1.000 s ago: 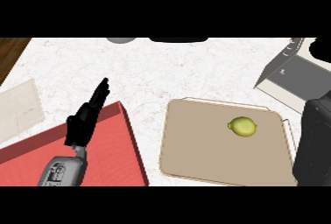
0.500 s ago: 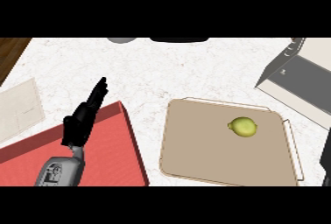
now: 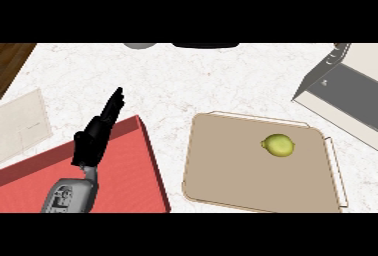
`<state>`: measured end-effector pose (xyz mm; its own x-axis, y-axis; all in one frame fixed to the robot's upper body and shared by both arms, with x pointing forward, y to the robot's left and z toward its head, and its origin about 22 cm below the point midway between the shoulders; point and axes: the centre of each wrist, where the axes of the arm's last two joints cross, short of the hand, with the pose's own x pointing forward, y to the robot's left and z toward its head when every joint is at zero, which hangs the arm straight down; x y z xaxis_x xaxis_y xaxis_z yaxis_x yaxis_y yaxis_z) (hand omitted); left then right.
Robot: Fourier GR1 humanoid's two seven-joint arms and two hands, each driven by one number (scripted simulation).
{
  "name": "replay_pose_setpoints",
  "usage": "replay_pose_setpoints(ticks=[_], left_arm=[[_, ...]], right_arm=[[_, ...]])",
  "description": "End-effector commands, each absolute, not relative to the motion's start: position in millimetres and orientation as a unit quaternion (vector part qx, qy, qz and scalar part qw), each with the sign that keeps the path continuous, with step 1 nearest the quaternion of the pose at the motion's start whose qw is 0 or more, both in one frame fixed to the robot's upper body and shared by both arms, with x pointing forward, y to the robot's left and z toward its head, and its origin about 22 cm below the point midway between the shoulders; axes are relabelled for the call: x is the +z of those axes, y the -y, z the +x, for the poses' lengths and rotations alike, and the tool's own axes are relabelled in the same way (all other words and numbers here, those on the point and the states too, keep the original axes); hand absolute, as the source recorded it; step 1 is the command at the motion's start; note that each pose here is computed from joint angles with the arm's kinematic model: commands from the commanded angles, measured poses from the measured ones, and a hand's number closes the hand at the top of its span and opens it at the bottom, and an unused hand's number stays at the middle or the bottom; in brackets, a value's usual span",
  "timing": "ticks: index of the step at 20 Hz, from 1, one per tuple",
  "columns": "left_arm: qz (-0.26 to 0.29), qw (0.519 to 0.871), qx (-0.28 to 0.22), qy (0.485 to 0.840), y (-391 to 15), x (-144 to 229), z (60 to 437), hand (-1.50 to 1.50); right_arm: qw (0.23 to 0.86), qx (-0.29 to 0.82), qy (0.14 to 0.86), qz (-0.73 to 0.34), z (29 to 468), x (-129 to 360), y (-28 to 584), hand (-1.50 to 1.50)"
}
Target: Pick the can from the tray and place it in the tiered shelf
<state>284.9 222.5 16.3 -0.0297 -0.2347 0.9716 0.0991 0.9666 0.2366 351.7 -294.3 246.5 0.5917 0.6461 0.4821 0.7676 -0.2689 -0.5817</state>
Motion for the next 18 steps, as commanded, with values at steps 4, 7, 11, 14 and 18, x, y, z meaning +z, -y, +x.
replay_pose_setpoints(ticks=[4,7,11,14,18], left_arm=[[0.049,0.695,-0.114,0.709,-223.5,12.0,276.3,0.00],[0.047,0.691,-0.115,0.712,-221.6,17.4,275.1,0.00],[0.051,0.692,-0.118,0.711,-221.8,10.3,272.2,0.00],[0.049,0.700,-0.117,0.703,-212.9,11.5,287.5,0.00],[0.056,0.696,-0.118,0.706,-214.4,15.2,285.9,0.00]], right_arm=[[0.390,-0.183,0.544,-0.720,343.6,231.5,320.6,1.50],[0.384,-0.167,0.549,-0.723,342.7,225.7,343.0,1.50],[0.385,-0.182,0.550,-0.719,352.7,238.8,372.0,1.50],[0.388,-0.185,0.552,-0.715,364.4,219.8,371.5,1.50],[0.422,-0.173,0.414,-0.788,347.2,197.2,400.9,1.50]])
